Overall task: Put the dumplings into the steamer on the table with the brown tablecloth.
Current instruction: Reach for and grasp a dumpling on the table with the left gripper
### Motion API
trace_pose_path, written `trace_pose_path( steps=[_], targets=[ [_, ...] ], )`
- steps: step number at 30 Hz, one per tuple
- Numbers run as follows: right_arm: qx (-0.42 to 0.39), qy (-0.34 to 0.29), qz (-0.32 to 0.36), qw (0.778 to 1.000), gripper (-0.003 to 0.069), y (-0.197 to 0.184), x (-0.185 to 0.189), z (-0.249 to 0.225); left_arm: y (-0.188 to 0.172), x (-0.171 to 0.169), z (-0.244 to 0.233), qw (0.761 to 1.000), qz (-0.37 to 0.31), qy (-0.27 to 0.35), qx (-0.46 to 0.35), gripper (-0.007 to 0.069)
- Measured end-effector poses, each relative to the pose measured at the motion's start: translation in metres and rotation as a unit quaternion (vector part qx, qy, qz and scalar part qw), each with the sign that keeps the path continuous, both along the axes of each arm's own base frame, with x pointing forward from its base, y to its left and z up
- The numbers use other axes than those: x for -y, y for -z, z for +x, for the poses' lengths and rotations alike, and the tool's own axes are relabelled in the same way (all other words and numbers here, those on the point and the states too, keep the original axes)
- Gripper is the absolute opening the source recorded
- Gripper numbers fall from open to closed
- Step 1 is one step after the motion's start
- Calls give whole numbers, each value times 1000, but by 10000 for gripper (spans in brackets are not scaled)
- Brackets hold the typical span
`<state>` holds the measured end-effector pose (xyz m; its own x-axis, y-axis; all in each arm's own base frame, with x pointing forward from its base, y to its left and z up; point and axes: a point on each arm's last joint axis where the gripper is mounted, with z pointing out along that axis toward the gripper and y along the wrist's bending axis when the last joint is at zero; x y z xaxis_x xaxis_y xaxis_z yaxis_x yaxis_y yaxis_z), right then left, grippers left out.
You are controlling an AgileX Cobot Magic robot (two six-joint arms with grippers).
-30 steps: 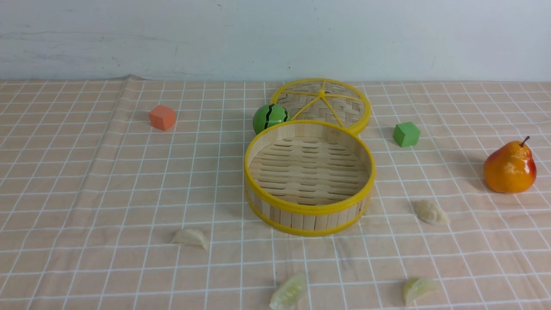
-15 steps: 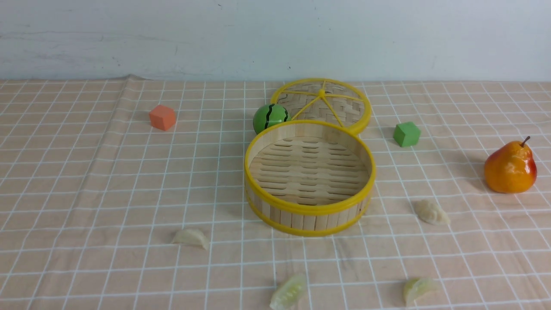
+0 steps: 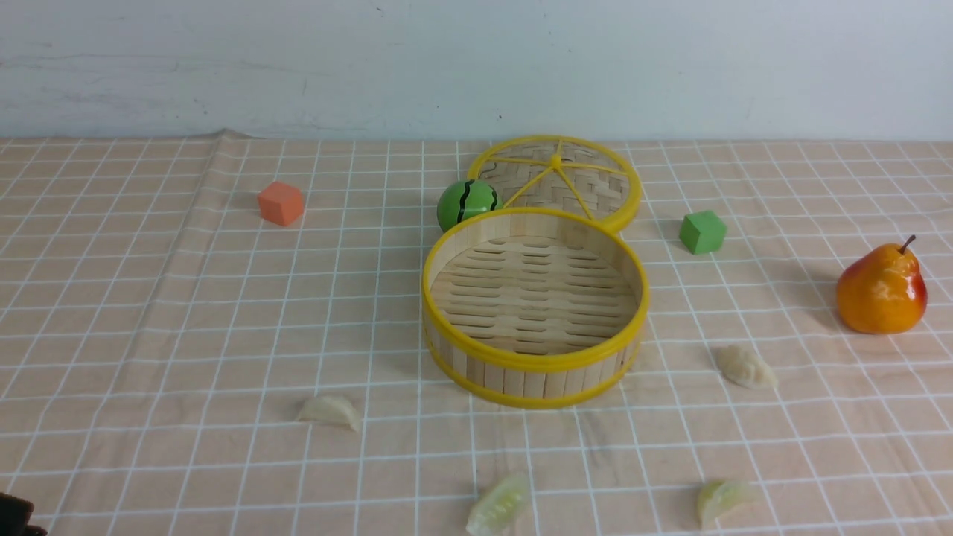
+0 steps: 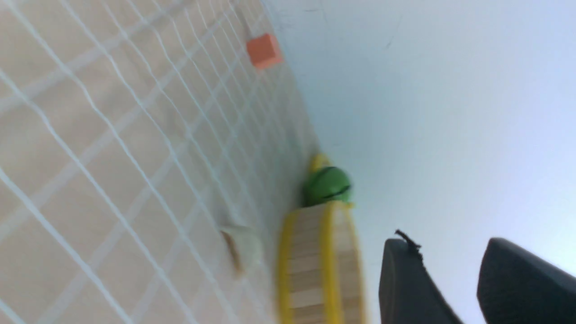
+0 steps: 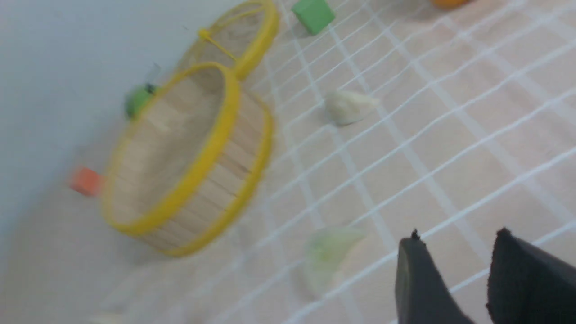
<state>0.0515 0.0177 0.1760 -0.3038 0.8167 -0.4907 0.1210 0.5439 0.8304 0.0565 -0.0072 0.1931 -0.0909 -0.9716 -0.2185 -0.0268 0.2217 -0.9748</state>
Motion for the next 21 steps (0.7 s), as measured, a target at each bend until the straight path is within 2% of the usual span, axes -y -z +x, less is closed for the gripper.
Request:
trace_pose_path(
  steps=[3, 4, 9, 12, 16, 20, 21],
  targets=[
    [-14, 3, 129, 992, 239, -2, -5, 0, -2, 0, 0, 996, -89, -1, 3, 238],
    [-16, 1, 146, 989, 239, -2, -6, 0, -2, 0, 0, 994, -106, -2, 4, 238],
    [-11, 4, 140, 990, 239, -3, -6, 0, -3, 1, 0, 990, -139, -1, 5, 238],
    [-1, -4, 108, 994, 239, -3, -5, 0, -19, 2, -3, 997, -70, 12, 25, 236],
    [60, -37, 4, 998, 223, -32, -6, -4, -64, 8, -14, 991, 105, 45, 70, 176],
    [99, -65, -105, 987, 116, -68, -8, -3, -102, 15, -11, 959, 263, 97, 29, 36],
    [98, -77, -143, 982, 62, -81, -8, 2, -111, 16, -6, 946, 303, 113, 6, -2]
  ],
)
